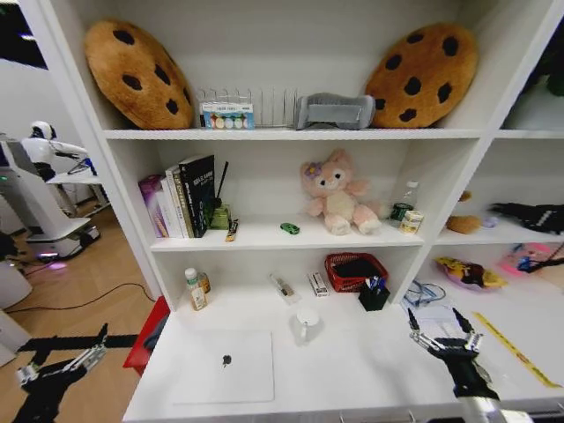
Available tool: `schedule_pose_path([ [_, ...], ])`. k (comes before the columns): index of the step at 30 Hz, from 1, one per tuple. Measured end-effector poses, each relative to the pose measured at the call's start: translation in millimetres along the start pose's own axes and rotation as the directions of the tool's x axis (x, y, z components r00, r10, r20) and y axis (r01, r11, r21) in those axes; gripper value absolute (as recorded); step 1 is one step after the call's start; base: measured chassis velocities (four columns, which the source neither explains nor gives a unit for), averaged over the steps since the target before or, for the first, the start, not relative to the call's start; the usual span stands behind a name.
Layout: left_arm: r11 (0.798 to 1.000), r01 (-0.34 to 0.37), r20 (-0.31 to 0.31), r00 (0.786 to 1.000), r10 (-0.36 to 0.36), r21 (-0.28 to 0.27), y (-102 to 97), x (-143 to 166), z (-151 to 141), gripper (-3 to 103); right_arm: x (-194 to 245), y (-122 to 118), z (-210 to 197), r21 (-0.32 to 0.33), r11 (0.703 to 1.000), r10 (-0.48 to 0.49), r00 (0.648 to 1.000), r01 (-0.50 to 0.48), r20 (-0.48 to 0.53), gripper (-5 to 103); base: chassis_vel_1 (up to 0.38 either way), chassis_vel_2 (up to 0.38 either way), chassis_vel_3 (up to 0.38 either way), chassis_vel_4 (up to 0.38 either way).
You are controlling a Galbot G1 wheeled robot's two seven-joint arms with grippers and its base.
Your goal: Organize the objects on the table.
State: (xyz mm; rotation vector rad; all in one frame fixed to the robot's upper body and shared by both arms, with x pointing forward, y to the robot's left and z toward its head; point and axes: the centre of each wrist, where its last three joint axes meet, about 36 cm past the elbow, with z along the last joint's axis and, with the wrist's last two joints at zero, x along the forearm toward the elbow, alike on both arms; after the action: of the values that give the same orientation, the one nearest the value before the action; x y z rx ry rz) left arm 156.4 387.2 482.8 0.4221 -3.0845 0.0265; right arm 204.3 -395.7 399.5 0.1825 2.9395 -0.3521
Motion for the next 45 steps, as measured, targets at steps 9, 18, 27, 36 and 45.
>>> schedule_pose_path([
  [9, 1.000, 0.000, 0.000, 1.000, 0.000, 0.000, 0.0, 0.0, 0.0, 100, 0.1, 0.0, 0.0, 0.000, 1.000, 0.000, 1.000, 0.000, 0.000, 100, 0.270, -0.283, -0.275, 0.284],
  [18, 1.000, 0.000, 0.000, 1.000, 0.000, 0.000, 0.0, 0.0, 0.0, 100, 0.1, -0.1, 0.0, 0.000, 1.000, 0.000, 1.000, 0.000, 0.000, 100, 0.305, -0.319, -0.309, 0.314],
  [27, 1.000, 0.000, 0.000, 1.000, 0.000, 0.000, 0.0, 0.0, 0.0, 100, 0.1, -0.1, 0.1, 0.000, 1.000, 0.000, 1.000, 0.000, -0.001, 100, 0.267, -0.264, -0.259, 0.267],
  [36, 1.000, 0.000, 0.000, 1.000, 0.000, 0.000, 0.0, 0.0, 0.0, 100, 0.2, 0.0, 0.1, 0.000, 1.000, 0.000, 1.000, 0.000, -0.001, 100, 0.077, -0.069, -0.073, 0.089],
  [45, 1.000, 0.000, 0.000, 1.000, 0.000, 0.000, 0.0, 0.0, 0.0, 100, -0.1, 0.0, 0.0, 0.000, 1.000, 0.000, 1.000, 0.000, 0.000, 100, 0.000, 0.000, 0.000, 0.000],
])
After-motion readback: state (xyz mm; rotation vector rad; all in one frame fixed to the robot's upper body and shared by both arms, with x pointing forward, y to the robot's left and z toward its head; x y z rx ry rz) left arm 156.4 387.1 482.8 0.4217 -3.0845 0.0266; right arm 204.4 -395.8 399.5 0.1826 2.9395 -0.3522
